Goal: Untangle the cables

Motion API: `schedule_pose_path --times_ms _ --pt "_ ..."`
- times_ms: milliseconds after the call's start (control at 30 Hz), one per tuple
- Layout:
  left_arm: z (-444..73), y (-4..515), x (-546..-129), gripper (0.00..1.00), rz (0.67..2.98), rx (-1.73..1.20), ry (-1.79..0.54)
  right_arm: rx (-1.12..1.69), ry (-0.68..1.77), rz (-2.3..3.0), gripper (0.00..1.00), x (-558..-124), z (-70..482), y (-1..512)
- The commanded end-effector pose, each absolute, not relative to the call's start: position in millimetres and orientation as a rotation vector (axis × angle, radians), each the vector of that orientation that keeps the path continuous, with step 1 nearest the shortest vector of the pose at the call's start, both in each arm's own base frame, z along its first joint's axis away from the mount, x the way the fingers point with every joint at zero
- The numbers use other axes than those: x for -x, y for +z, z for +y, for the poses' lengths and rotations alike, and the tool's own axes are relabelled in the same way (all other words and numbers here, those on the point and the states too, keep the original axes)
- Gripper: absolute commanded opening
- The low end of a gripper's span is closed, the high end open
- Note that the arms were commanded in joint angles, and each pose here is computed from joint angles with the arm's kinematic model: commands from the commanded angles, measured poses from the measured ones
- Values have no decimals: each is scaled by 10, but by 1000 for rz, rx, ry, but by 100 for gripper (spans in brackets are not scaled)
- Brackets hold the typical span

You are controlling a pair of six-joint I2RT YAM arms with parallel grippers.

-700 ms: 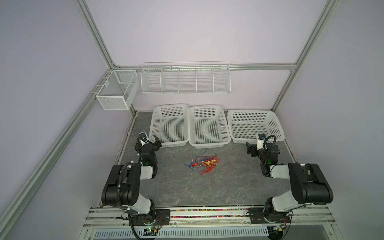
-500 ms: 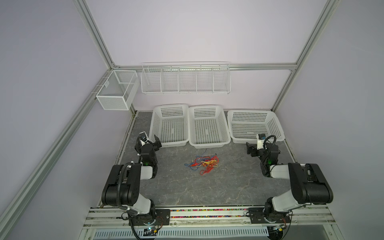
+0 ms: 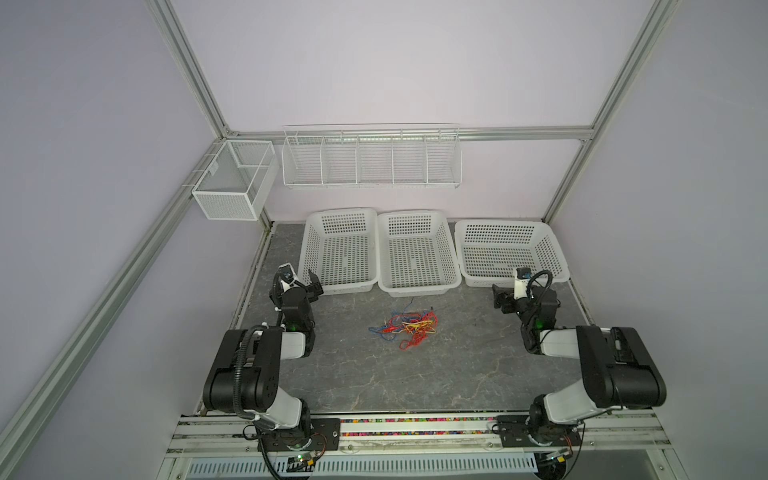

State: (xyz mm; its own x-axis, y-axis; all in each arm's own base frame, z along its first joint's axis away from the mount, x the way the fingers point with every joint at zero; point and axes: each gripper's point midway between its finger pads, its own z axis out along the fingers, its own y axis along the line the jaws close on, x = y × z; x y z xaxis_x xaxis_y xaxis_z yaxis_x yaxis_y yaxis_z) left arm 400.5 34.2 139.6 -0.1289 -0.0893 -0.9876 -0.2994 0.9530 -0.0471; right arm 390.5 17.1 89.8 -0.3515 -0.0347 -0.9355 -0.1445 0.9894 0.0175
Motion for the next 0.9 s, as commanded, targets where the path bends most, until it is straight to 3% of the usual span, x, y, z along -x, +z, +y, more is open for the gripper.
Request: schedule_pose_path --times_ms 0,400,867 --pt "333 1194 -3971 99 1779 265 210 159 108 1901 88 -3901 187 944" --pt "270 1205 -3986 99 1787 225 196 174 112 1888 88 -3896 208 990" --pt "253 1578 -3708 99 1794 263 315 16 104 1970 88 -3756 138 1435"
